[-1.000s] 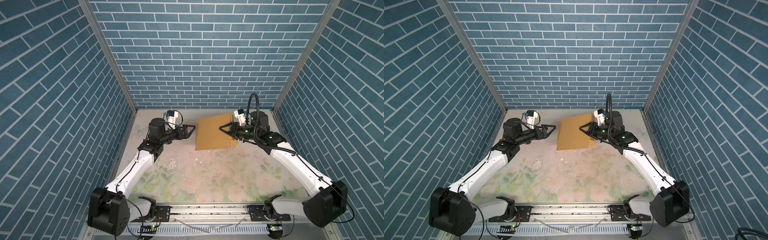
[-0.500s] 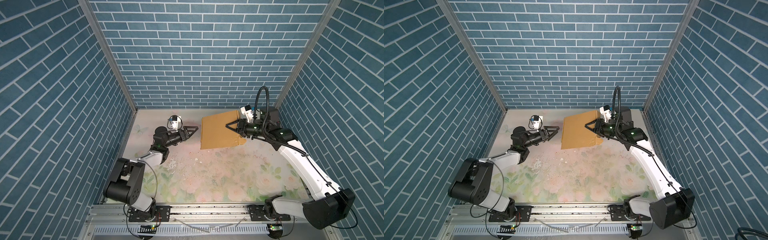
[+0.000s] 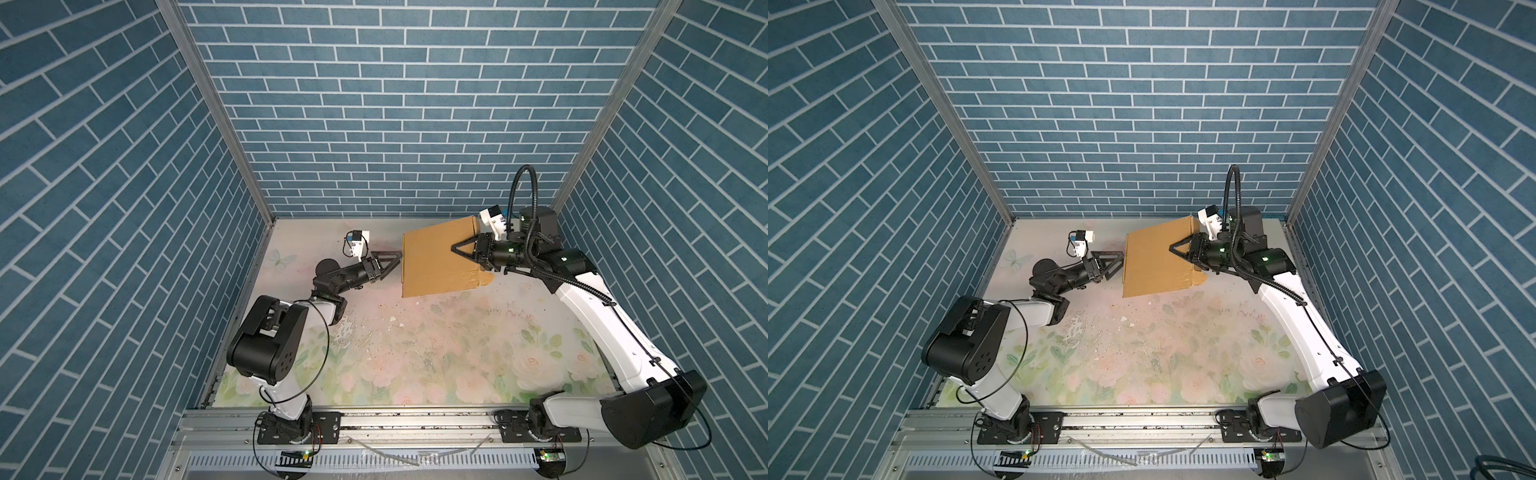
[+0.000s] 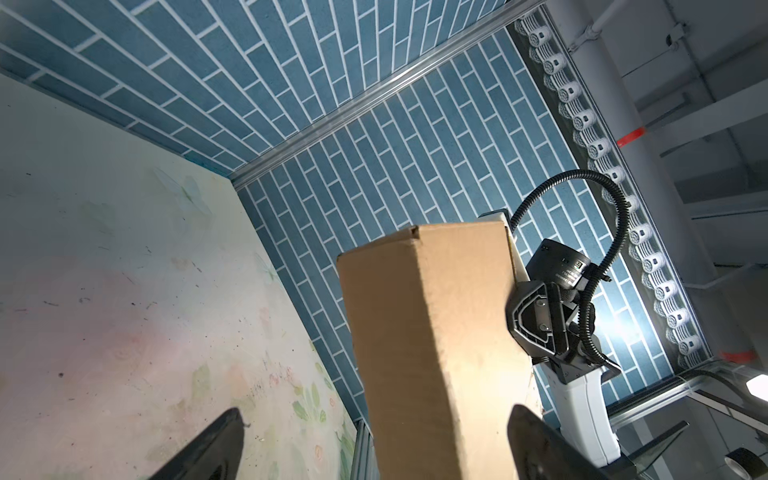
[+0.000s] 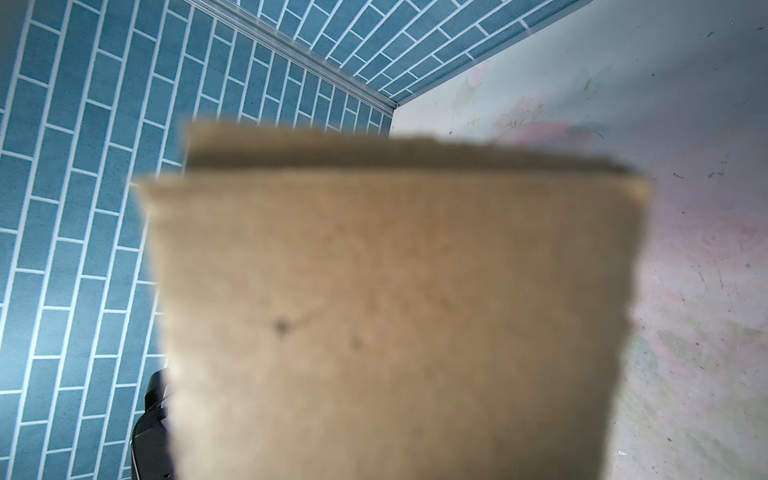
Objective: Fold the paper box
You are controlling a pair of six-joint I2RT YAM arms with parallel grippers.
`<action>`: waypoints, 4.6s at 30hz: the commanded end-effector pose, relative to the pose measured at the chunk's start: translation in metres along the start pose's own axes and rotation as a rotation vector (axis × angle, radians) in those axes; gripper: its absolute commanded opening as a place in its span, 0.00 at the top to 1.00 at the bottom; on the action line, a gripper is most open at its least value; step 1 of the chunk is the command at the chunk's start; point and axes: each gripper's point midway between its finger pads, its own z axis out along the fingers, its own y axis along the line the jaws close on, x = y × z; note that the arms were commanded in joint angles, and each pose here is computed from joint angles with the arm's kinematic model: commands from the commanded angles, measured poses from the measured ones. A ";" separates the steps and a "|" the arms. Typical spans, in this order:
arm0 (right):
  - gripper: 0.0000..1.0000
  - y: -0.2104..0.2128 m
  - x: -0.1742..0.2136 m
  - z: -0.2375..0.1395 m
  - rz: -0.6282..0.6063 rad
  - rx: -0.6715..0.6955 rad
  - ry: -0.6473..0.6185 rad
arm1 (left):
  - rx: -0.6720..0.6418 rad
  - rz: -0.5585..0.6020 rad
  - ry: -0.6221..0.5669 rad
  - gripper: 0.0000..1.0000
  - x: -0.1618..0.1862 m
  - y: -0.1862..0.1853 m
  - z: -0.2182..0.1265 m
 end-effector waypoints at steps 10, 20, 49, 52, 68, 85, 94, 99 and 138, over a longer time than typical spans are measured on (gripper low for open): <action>0.66 0.023 -0.010 -0.003 -0.089 -0.078 0.002 | 0.135 0.031 0.106 0.00 0.016 -0.045 0.031; 0.66 0.026 -0.009 0.000 -0.129 -0.108 0.015 | 0.223 0.058 0.197 0.00 0.033 -0.080 0.049; 0.66 0.025 -0.012 -0.009 -0.203 -0.163 0.039 | 0.331 0.113 0.339 0.10 0.044 -0.125 0.062; 0.66 0.021 -0.013 -0.007 -0.195 -0.163 0.046 | 0.335 0.113 0.346 0.12 0.045 -0.127 0.062; 0.66 0.010 -0.015 0.002 -0.176 -0.165 0.067 | 0.338 0.096 0.340 0.16 0.038 -0.126 0.070; 0.66 0.010 -0.021 0.006 -0.159 -0.172 0.053 | 0.348 0.055 0.348 0.25 0.037 -0.124 0.085; 0.63 0.004 -0.021 0.009 -0.146 -0.158 0.055 | 0.336 0.025 0.346 0.43 0.035 -0.115 0.091; 0.58 0.002 -0.021 0.010 -0.147 -0.149 0.050 | 0.332 0.008 0.340 0.48 0.032 -0.111 0.095; 0.15 -0.022 -0.037 -0.057 -0.164 0.048 -0.203 | 0.142 -0.209 0.198 0.61 0.004 -0.030 0.057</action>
